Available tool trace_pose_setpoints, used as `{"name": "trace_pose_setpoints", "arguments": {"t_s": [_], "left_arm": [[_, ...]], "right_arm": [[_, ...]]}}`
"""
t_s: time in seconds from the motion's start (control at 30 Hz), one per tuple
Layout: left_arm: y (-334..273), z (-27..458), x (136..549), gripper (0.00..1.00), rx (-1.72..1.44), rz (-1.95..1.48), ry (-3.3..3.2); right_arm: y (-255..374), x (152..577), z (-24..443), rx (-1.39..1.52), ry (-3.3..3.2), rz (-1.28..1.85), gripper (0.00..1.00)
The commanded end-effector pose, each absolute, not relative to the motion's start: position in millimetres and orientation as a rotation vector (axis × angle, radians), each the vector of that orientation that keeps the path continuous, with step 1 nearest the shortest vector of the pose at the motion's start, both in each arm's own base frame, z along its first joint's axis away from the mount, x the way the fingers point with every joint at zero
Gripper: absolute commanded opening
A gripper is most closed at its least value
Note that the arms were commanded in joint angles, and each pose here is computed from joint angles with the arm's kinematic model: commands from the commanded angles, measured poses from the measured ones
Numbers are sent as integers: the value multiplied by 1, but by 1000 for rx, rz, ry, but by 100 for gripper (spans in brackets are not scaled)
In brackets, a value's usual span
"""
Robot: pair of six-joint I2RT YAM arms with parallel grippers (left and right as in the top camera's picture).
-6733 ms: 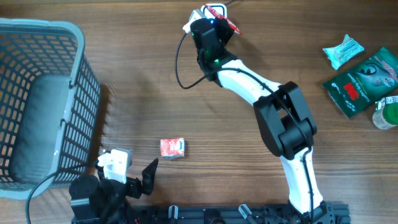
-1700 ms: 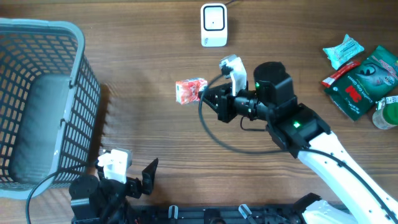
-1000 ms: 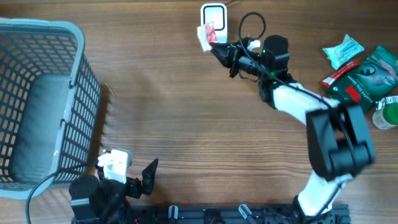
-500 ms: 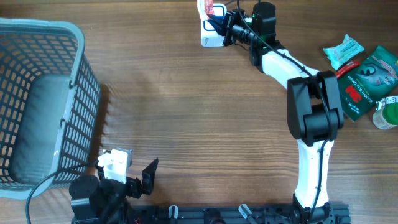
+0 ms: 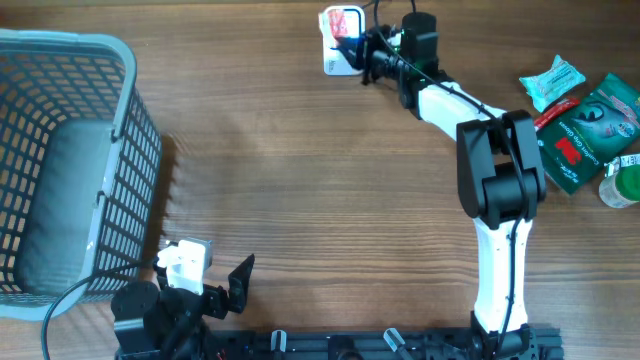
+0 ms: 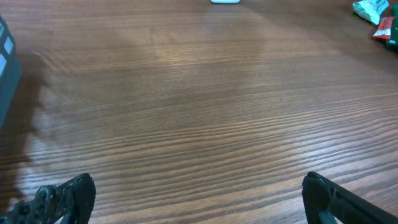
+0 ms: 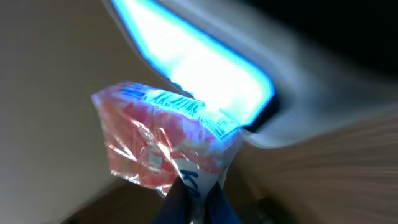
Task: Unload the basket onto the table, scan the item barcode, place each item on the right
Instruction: 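Hold the tissue pack barcode against the white scanner window, then carry the tissue pack right and release it near the jar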
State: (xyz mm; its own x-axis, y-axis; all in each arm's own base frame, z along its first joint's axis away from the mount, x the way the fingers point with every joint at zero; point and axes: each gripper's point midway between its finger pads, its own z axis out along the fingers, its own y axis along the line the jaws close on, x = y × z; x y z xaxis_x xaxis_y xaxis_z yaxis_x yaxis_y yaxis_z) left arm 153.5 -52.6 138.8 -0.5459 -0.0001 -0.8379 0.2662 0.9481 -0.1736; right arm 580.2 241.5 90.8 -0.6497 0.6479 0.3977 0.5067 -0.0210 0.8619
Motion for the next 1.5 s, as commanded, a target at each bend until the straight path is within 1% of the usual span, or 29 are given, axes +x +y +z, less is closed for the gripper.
{"name": "trace_pose_setpoints", "arguments": {"t_s": [0.0,0.07,0.13,0.2,0.3,0.33,0.4,0.47,0.53,0.67,0.73,0.87,1.0,1.1,1.23,1.27,1.33,1.37,1.47], "left_arm": [[-55,140,153,100,208,-354,2117],[-55,140,153,100,208,-354,2117],[-55,140,153,100,208,-354,2117],[-55,140,153,100,208,-353,2117],[-55,140,153,100,208,-354,2117],[-55,140,153,100,208,-354,2117],[-55,140,153,100,208,-354,2117],[-55,140,153,100,208,-354,2117],[-55,140,153,100,208,-354,2117],[-55,140,153,100,208,-353,2116],[-55,140,153,100,208,-354,2117],[-55,140,153,100,208,-353,2117],[-55,140,153,100,207,-354,2117],[-55,140,153,100,207,-354,2117],[-55,140,153,100,208,-354,2117],[-55,140,153,100,208,-354,2117],[-55,140,153,100,208,-354,2117],[-55,140,153,100,208,-354,2117],[-55,140,153,100,208,-353,2117]], "right_arm": [[220,579,153,924,2119,1610,5],[197,566,189,896,2135,1543,5],[167,552,214,894,2155,1447,5],[108,529,218,1036,2195,1187,4],[-11,484,187,1440,2164,643,4],[-59,460,173,1585,2129,425,4],[-130,415,149,1791,2052,82,4],[-179,379,127,1945,1951,-141,4],[-210,355,106,2055,1858,-254,4],[-236,323,75,2168,1803,-354,5],[-245,319,59,2194,1782,-354,4],[-238,316,55,2210,1816,-346,4],[-221,287,52,2314,1877,-429,4],[-217,256,58,2456,1740,-595,4],[-223,244,63,2438,1712,-709,4],[-223,244,64,2437,1710,-710,11],[-223,244,63,2439,1717,-704,65],[-221,245,63,2429,1758,-691,75],[-214,257,68,2373,1903,-571,83]]}}
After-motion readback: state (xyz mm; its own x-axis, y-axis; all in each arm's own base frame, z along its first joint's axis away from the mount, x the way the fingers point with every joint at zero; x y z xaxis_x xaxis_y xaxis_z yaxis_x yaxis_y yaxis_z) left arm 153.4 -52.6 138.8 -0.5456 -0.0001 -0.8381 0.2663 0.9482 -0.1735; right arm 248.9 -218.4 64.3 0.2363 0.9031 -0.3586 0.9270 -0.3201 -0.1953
